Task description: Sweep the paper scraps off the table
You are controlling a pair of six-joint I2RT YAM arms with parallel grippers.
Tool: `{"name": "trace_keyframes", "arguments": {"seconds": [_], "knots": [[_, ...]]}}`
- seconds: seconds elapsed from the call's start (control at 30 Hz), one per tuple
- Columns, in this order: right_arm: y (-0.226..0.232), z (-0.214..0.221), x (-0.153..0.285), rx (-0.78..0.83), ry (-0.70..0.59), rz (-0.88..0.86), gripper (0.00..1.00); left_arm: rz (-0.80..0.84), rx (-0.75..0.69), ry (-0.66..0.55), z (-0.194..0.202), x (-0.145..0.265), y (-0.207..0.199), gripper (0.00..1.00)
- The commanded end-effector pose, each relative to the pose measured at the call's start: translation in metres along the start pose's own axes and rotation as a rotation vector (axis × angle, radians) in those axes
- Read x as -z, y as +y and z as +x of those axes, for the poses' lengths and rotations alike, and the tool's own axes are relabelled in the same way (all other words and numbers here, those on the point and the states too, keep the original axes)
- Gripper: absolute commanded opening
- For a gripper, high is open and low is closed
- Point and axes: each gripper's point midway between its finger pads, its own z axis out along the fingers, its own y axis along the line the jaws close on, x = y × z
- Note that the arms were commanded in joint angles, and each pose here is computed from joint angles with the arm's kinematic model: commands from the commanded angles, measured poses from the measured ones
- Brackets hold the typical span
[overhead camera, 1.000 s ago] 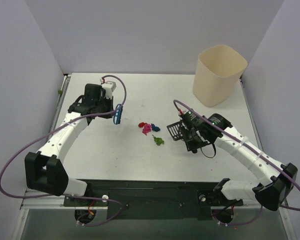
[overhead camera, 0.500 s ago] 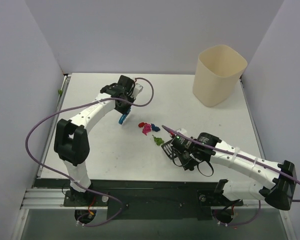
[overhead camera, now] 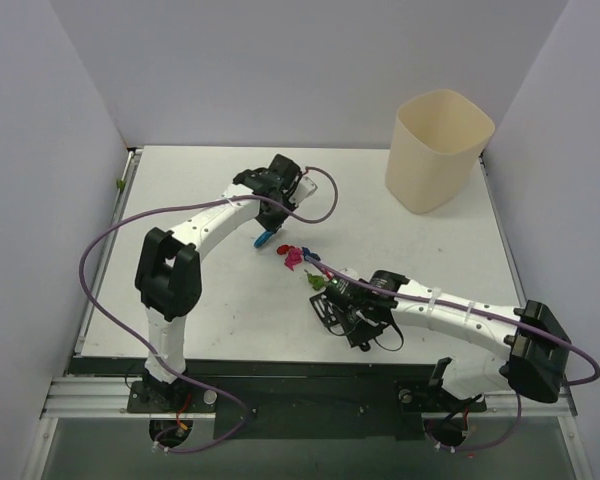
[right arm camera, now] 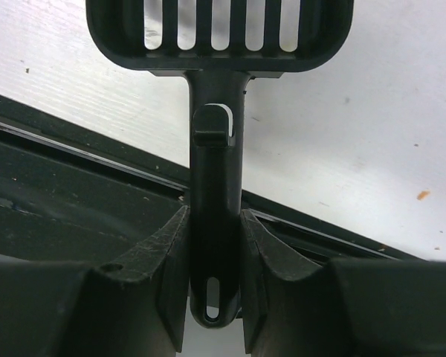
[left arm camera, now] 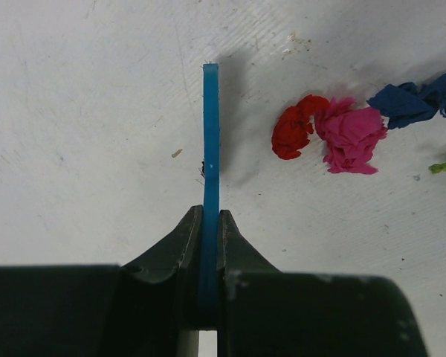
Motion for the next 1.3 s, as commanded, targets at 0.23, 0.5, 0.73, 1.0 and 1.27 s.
{"name": "trace_keyframes", "arguments": {"seconds": [0.23,0.5,0.73,1.0,1.27], "knots": [[0.02,-0.01,0.001,-0.028,0.058,-0.09,0.0,0.224,-0.171,-0.056,-0.02,0.005,-0.046,0.0],[0.013,-0.017,0.008,-0.048,0.09,-0.089,0.0,0.374,-0.238,-0.07,-0.027,0.011,-0.08,0.0],[0.005,-0.026,0.011,-0.036,0.111,-0.073,0.0,0.463,-0.249,-0.085,-0.03,0.015,-0.098,0.0],[-0.002,-0.038,0.01,-0.017,0.128,-0.052,0.0,0.545,-0.257,-0.085,-0.03,0.018,-0.12,0.0],[-0.004,-0.046,0.007,-0.002,0.132,-0.037,0.0,0.608,-0.235,-0.09,-0.03,0.036,-0.137,0.0]]}}
